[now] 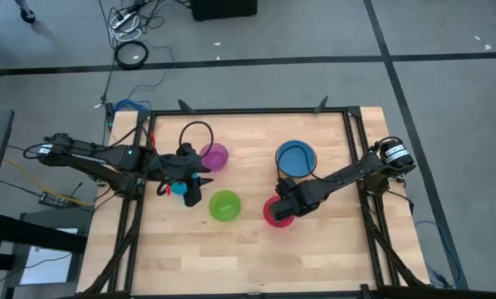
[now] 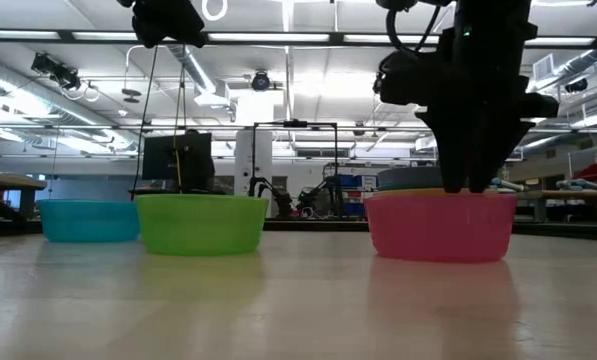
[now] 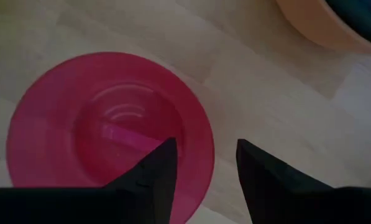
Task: Nest bowls inside each other
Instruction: Stack the red bowl on the top dark blue bowl
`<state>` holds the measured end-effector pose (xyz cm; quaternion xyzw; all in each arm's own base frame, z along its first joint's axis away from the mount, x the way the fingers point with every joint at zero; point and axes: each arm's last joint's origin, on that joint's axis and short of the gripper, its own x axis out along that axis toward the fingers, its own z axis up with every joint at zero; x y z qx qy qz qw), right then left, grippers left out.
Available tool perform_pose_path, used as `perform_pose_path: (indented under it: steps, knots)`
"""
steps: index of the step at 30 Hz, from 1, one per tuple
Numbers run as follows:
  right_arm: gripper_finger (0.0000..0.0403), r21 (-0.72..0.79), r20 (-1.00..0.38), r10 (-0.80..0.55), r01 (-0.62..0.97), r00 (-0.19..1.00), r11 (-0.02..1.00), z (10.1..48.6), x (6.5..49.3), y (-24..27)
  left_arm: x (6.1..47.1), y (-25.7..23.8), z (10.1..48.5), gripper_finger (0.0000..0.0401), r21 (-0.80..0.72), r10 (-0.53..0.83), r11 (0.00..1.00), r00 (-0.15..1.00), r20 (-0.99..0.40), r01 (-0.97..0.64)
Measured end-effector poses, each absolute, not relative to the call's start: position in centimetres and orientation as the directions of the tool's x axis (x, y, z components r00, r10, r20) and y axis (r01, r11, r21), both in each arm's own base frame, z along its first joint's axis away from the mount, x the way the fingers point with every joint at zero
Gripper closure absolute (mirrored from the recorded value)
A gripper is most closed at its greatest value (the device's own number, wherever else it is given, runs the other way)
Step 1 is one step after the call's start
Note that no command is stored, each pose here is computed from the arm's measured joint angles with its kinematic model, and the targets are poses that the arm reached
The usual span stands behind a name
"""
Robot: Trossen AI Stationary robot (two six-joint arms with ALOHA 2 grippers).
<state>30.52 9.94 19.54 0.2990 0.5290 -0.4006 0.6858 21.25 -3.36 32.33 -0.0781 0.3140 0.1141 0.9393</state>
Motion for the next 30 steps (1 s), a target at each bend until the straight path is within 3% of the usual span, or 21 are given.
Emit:
perform_pose_path:
  steps: [11, 16, 18, 20, 24, 30]
  knots:
    - [0.0255, 0.067, -0.966, -0.192, 0.882, 0.175, 0.466, 14.7, 29.3, 9.6, 21.2, -3.4, 32.3, 0.0249, -0.091, 0.165, 0.957, 0.776, -0.608, -0.275]
    - [0.032, 0.089, -0.964, -0.174, 0.857, 0.203, 0.508, 14.5, 29.4, 9.7, 21.2, -3.3, 32.3, 0.0249, -0.087, 0.169, 0.957, 0.776, -0.608, -0.276]
    - [0.0368, 0.098, -0.965, -0.157, 0.84, 0.212, 0.534, 14.8, 29.7, 9.8, 21.2, -3.3, 32.3, 0.0249, -0.083, 0.175, 0.956, 0.776, -0.606, -0.281]
    - [0.0392, 0.098, -0.966, -0.145, 0.819, 0.215, 0.565, 15.2, 29.9, 9.9, 21.2, -3.3, 32.3, 0.0249, -0.075, 0.19, 0.954, 0.775, -0.603, -0.292]
    - [0.04, 0.067, -0.969, -0.152, 0.796, 0.197, 0.602, 17.2, 30.5, 9.6, 21.3, -3.3, 32.4, 0.0249, -0.074, 0.197, 0.952, 0.778, -0.596, -0.297]
    - [0.0402, -0.095, -0.93, -0.332, 0.767, 0.159, 0.634, 22.7, 30.5, 7.1, 22.0, -3.4, 33.4, 0.0249, -0.111, 0.198, 0.951, 0.845, -0.497, -0.288]
